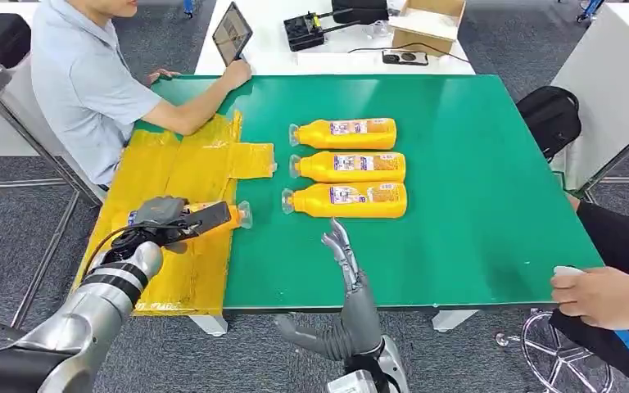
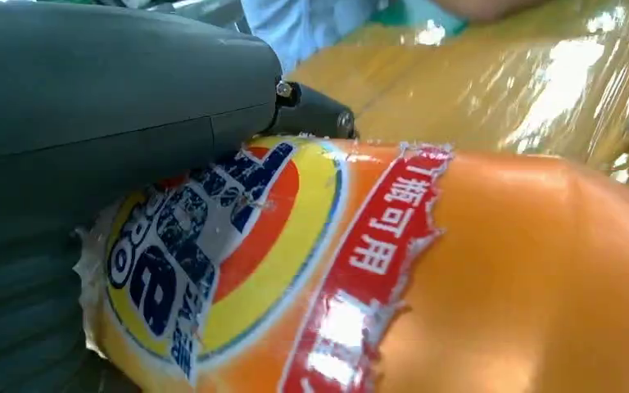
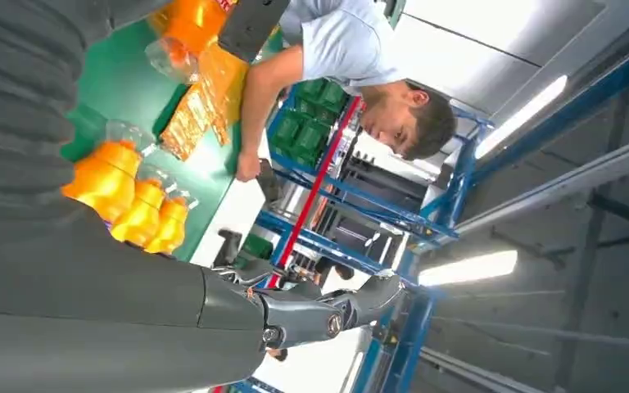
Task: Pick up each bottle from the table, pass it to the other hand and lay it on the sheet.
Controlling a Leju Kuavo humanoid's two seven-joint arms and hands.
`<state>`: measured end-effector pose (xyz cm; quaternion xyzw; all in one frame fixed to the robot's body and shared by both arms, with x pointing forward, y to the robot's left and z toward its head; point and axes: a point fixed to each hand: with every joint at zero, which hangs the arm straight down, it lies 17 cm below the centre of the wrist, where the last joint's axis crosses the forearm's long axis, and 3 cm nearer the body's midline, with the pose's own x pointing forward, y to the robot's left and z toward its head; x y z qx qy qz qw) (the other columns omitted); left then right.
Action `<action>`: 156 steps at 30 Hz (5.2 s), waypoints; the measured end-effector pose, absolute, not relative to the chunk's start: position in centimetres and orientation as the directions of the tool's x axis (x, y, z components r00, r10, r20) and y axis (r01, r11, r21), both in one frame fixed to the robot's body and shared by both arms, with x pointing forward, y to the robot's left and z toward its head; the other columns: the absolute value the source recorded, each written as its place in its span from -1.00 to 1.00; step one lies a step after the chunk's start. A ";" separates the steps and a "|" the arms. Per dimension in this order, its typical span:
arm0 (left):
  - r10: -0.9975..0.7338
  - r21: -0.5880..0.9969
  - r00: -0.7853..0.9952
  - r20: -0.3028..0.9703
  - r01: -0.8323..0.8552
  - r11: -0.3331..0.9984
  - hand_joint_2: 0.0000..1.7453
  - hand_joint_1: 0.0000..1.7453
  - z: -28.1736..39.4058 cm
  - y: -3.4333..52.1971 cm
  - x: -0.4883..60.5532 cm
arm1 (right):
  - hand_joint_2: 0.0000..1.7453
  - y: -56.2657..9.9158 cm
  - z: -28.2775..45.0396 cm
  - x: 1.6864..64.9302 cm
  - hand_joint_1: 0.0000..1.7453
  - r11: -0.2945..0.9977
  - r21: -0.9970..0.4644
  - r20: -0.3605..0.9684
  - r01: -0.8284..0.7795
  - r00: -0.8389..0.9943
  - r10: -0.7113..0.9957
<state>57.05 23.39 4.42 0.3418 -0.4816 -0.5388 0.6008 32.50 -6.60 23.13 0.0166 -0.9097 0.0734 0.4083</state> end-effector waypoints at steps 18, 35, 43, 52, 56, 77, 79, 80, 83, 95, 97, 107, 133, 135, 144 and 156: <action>-0.787 0.700 -0.043 0.615 0.490 0.520 1.00 -1.00 4.3 20.3 56.0 | 1.00 -6.5 22.7 33.8 -1.00 0.989 -0.109 0.758 -0.101 -0.652 0.017; -0.406 0.472 -0.258 0.877 0.300 0.829 1.00 -1.00 13.0 18.8 55.8 | 1.00 -5.9 22.3 33.4 -1.00 0.985 -0.121 0.758 -0.121 -0.652 0.013; -0.370 0.459 -0.328 0.869 0.254 0.852 1.00 -1.00 15.6 18.9 55.2 | 1.00 -5.7 22.4 33.3 -1.00 0.984 -0.126 0.754 -0.124 -0.657 0.014; 0.142 -0.116 -0.514 0.846 0.083 0.990 1.00 -1.00 26.6 23.2 51.3 | 1.00 -7.5 22.5 33.4 -1.00 0.973 -0.233 0.691 0.004 -0.703 0.168; 0.305 -0.316 -0.601 0.739 0.091 0.944 1.00 -1.00 28.3 25.4 45.9 | 1.00 -10.1 20.5 34.9 -1.00 0.923 -0.379 0.655 0.071 -0.684 0.322; 0.328 -0.391 -0.661 0.675 0.056 0.919 1.00 -1.00 26.4 25.0 33.6 | 1.00 -24.0 10.1 43.7 -1.00 0.632 -0.750 0.569 0.194 -0.298 0.767; 0.305 -0.362 -0.676 0.671 0.059 0.930 1.00 -1.00 26.9 24.2 33.7 | 1.00 -24.7 9.1 44.8 -1.00 0.629 -0.758 0.576 0.174 -0.273 0.770; 0.305 -0.358 -0.680 0.667 0.066 0.931 1.00 -1.00 27.3 23.8 33.9 | 1.00 -25.1 8.5 45.4 -1.00 0.628 -0.761 0.582 0.160 -0.258 0.771; 0.318 -0.357 -0.681 0.659 0.089 0.930 1.00 -1.00 27.8 22.8 34.3 | 1.00 -25.6 7.2 46.6 -1.00 0.612 -0.780 0.577 0.129 -0.229 0.784; 0.311 -0.305 -0.681 0.663 0.133 0.943 1.00 -1.00 28.4 19.9 34.3 | 1.00 -27.2 3.8 49.5 -1.00 0.516 -0.856 0.511 0.025 -0.109 0.853; 0.312 -0.304 -0.681 0.663 0.135 0.943 1.00 -1.00 28.4 19.8 34.3 | 1.00 -27.3 3.7 49.7 -1.00 0.515 -0.857 0.510 0.021 -0.105 0.854; 0.313 -0.293 -0.679 0.664 0.149 0.944 1.00 -1.00 28.6 19.2 34.6 | 1.00 -27.1 2.1 50.4 -1.00 0.494 -0.867 0.498 -0.070 -0.058 0.865; 0.368 -0.322 -0.657 0.658 0.197 0.926 1.00 -1.00 28.2 19.2 34.7 | 1.00 -24.2 -0.4 51.1 1.00 0.624 -0.704 0.670 -0.339 -0.028 0.742; 0.372 -0.327 -0.659 0.654 0.197 0.924 1.00 -1.00 28.2 19.3 34.7 | 1.00 -23.6 -0.1 50.5 1.00 0.691 -0.641 0.744 -0.334 -0.048 0.667; 0.254 -0.224 -0.514 0.819 0.121 0.967 1.00 -1.00 23.7 17.3 36.9 | 1.00 -22.0 4.9 47.0 1.00 0.939 -0.314 0.939 -0.141 -0.191 0.286; 0.509 -0.396 -0.331 0.795 0.354 0.847 1.00 -1.00 20.4 12.5 34.8 | 1.00 -22.6 13.5 44.1 1.00 0.990 -0.136 0.903 0.031 -0.407 0.137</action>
